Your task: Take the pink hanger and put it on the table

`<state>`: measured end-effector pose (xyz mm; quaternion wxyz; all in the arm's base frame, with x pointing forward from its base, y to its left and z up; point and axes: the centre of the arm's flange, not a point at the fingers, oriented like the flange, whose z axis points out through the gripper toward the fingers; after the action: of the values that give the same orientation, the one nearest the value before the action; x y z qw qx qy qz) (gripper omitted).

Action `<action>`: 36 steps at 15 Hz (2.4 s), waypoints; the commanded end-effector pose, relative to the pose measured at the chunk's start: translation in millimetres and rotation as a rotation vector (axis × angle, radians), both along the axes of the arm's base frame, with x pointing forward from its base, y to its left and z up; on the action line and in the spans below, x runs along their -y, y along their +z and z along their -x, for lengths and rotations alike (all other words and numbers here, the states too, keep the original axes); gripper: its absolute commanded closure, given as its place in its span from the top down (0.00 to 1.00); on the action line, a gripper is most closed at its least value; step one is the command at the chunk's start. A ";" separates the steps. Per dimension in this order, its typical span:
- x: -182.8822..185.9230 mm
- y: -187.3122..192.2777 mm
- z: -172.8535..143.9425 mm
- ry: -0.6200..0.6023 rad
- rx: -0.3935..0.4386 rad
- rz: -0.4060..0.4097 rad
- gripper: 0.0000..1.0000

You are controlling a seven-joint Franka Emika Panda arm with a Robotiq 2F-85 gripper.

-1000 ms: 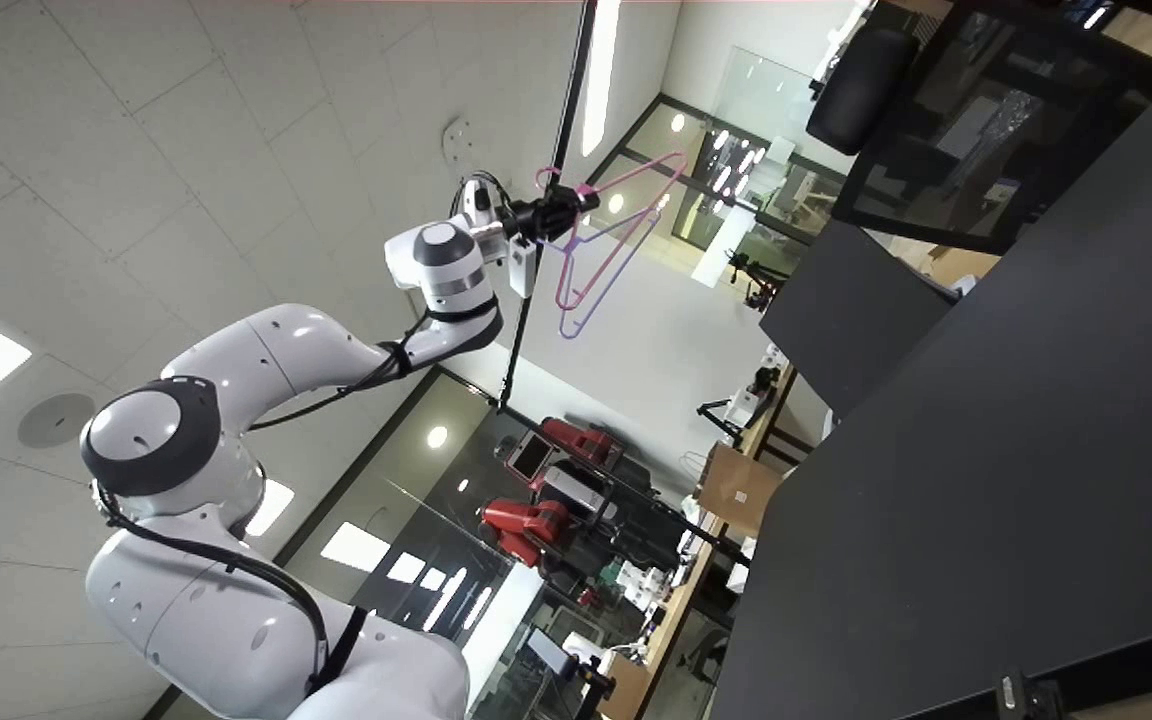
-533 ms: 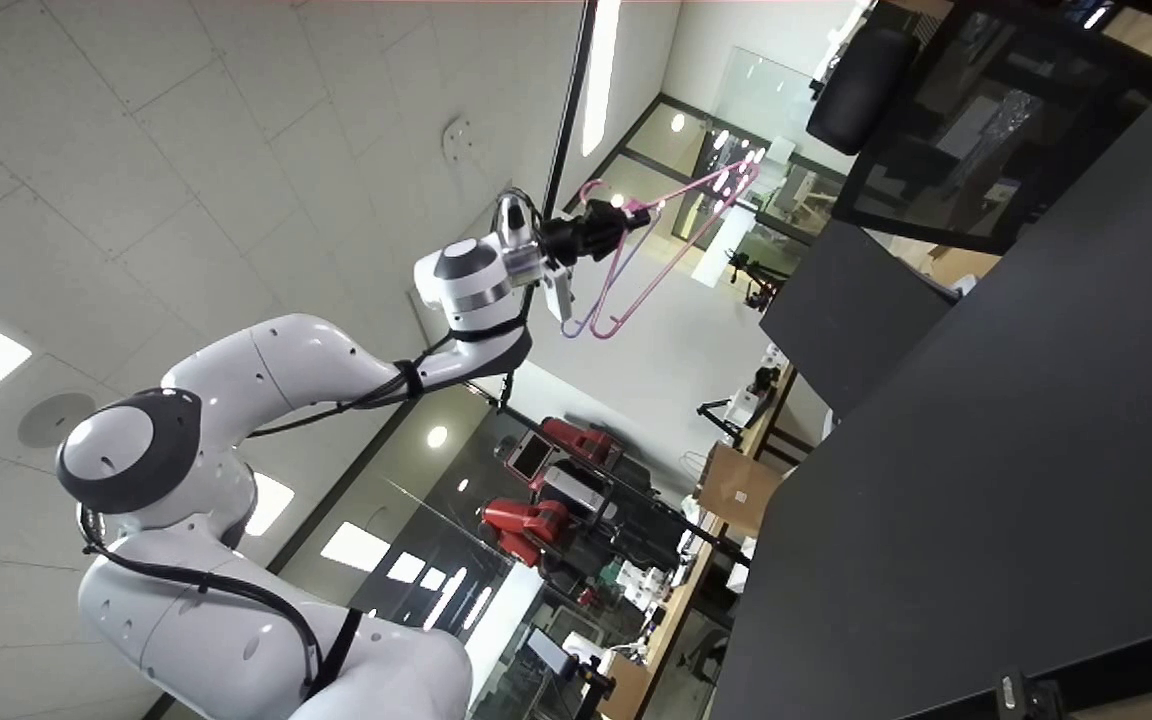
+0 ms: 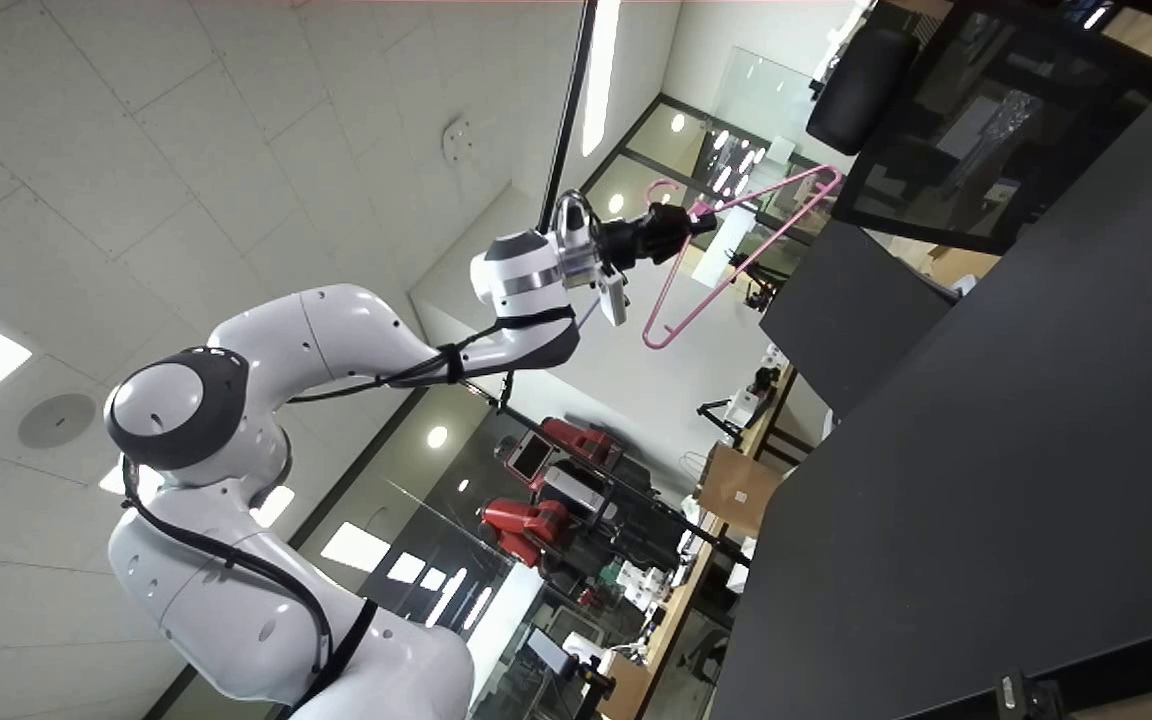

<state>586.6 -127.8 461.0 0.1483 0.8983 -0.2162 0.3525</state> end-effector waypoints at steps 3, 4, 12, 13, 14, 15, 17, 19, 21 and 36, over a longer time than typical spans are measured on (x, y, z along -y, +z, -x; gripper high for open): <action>-1.3 3.9 -1.1 -0.002 0.003 0.004 0.06; -1.7 3.8 -1.2 -0.002 0.003 0.004 0.06; 17.9 -108.1 -11.5 -0.093 0.025 0.186 0.01; 22.1 -121.9 -12.4 -0.108 0.011 0.211 0.01; 25.2 -138.2 -14.3 -0.122 0.000 0.239 0.01; 26.6 -156.9 -16.5 -0.132 -0.007 0.269 0.01; 27.3 -201.3 -22.7 -0.137 -0.019 0.330 0.01; 28.6 -251.9 -29.5 -0.141 -0.036 0.373 0.01; 30.9 -291.6 -31.5 -0.145 -0.074 0.403 0.01; 29.7 -354.7 -19.5 -0.201 -0.188 0.434 0.01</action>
<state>607.0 -159.2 116.3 0.3755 0.8638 -0.1892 0.2775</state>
